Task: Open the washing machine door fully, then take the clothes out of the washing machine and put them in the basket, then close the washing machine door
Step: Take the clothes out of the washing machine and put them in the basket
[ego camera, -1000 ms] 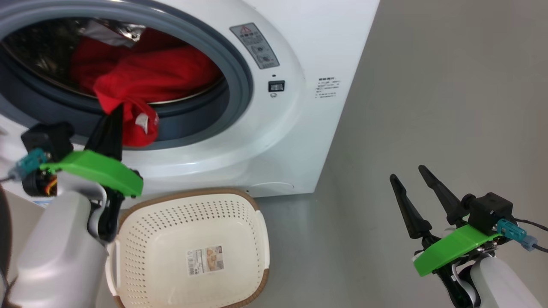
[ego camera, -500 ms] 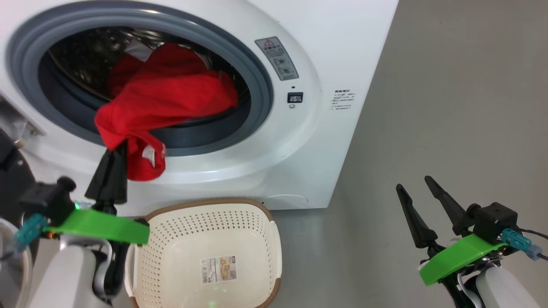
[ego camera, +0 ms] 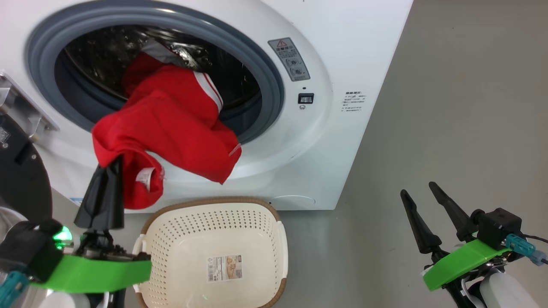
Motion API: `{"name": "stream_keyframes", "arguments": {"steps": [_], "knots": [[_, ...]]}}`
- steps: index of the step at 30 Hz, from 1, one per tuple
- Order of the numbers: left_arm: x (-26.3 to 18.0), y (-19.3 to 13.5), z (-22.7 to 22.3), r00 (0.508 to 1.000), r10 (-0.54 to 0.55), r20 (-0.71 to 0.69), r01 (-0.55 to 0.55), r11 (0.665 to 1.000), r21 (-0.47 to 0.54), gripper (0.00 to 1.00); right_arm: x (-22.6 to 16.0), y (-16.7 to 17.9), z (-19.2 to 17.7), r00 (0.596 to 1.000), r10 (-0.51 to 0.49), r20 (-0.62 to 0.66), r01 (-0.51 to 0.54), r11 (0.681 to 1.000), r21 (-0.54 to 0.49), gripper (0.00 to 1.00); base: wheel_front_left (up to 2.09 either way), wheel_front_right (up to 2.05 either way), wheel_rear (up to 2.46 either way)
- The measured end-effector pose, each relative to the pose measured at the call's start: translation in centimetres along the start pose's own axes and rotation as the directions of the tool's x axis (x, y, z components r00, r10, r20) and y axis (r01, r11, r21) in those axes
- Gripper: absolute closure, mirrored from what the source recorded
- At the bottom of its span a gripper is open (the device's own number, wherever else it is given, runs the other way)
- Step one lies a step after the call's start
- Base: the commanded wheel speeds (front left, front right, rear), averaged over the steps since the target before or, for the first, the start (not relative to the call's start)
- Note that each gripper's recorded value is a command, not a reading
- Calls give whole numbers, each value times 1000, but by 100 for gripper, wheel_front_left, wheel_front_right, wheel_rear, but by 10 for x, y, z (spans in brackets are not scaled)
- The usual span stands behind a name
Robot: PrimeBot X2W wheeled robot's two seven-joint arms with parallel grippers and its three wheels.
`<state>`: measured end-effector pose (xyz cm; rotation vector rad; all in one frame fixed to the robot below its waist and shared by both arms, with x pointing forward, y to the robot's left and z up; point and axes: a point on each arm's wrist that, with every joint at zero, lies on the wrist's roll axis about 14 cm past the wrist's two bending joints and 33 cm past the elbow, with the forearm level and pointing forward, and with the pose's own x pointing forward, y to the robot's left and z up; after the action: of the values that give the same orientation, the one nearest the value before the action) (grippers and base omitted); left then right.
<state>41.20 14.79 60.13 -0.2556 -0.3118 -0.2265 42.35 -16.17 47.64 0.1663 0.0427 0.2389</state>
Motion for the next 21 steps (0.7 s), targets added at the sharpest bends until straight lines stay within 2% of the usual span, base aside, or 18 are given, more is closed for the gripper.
{"name": "stream_keyframes", "arguments": {"steps": [5,12,13,16,18,19,21], "knots": [[-6,-6,-10,999,-6,-49,5,1000,-13,100,1,-1,-5,1000,-2,-12,2,1000,4,0,0,0,0],[-26,-8,-86,964,10,-267,-31,997,-74,100,1,-6,-10,1000,-16,-26,16,1000,5,0,0,0,0],[-26,-8,-86,964,10,-267,-31,997,-74,100,1,-6,-10,1000,-16,-26,16,1000,5,0,0,0,0],[-41,-11,-125,928,6,-372,-60,989,-133,100,-1,-10,-14,999,-28,-35,28,1000,7,0,0,0,0],[-53,-10,-150,898,5,-440,-75,987,-142,100,-1,-13,-16,999,-35,-40,36,999,7,0,0,0,0],[-65,-7,-174,862,1,-507,-82,987,-137,100,1,-15,-16,998,-40,-40,40,999,6,0,0,0,0],[-68,-5,-183,847,6,-532,-91,987,-134,100,2,-16,-15,998,-42,-38,42,999,5,0,0,0,0]]}}
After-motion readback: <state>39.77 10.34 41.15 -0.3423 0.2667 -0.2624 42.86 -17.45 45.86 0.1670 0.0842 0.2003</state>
